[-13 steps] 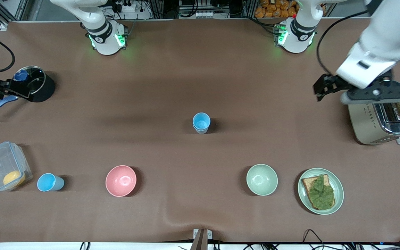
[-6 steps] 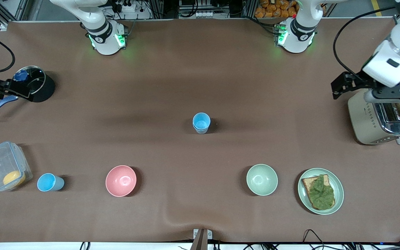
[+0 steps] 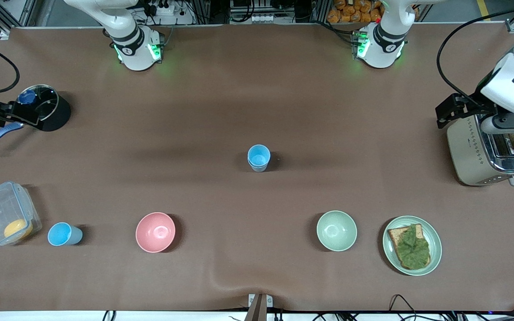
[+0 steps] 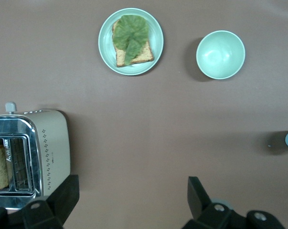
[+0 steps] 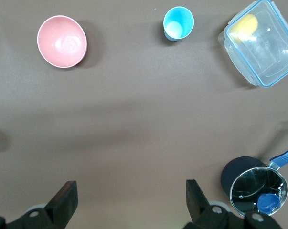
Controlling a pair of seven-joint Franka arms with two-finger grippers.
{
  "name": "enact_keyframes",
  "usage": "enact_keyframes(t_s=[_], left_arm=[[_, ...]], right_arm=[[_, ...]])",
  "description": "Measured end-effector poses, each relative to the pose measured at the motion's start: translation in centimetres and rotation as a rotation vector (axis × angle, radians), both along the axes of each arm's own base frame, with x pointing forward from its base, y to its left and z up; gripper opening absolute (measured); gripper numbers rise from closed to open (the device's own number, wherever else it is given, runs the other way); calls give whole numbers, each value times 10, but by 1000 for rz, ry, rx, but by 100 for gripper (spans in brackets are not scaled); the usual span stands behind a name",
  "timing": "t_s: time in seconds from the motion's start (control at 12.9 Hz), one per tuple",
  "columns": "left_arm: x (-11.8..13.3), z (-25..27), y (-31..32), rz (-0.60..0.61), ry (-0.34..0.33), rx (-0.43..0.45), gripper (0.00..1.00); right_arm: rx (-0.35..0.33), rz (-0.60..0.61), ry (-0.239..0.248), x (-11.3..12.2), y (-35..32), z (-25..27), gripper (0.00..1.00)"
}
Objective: Stack blue cups with both arms
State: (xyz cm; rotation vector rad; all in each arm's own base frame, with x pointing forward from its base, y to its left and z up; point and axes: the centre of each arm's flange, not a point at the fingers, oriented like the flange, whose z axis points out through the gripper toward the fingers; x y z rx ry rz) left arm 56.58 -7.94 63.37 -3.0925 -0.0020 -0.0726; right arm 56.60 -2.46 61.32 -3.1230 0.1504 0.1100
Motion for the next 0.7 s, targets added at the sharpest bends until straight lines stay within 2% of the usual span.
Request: enact_keyframes(t_s=[0.23,0.7], left_arm=[[3,-1,21,36,2,0,100],[3,-2,23,38,5,1,100]], right_arm=[[0,0,1,0,0,0,100],[0,0,3,0,0,-1,100]])
